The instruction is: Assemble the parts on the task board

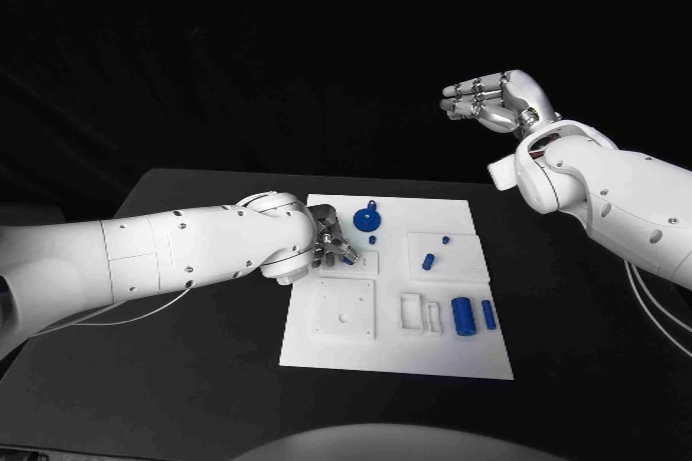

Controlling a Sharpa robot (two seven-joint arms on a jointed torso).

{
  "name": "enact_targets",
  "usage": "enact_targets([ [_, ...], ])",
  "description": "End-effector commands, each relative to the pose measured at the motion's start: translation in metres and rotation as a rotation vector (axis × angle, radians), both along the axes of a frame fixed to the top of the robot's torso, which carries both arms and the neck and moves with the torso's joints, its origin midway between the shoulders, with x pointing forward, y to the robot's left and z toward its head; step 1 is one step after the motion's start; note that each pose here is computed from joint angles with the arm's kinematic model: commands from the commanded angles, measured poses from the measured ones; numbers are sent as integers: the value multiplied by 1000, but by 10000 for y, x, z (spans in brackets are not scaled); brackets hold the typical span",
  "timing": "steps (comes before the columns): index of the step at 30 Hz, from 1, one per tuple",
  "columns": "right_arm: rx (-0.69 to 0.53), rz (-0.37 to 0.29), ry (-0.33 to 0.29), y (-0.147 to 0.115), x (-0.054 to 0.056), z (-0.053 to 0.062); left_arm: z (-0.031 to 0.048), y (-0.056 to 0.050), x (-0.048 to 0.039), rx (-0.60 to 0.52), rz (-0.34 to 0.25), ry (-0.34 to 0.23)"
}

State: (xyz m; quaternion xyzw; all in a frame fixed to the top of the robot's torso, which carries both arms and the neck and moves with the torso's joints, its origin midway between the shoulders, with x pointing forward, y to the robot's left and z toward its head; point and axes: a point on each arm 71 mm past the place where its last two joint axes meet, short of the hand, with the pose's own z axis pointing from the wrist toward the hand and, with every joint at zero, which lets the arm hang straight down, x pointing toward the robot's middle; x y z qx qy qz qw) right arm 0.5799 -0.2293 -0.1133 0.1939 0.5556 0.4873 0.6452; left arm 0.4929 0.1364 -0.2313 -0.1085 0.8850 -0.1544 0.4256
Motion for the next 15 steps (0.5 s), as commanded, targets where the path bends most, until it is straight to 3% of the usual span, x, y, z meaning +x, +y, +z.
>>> enact_targets([
  [1, -1, 14, 2, 16, -3, -2, -59, -38, -39, 0, -19, 49],
  [15, 0, 16, 9, 24, 1, -16, -2, -66, 14, -14, -13, 61],
])
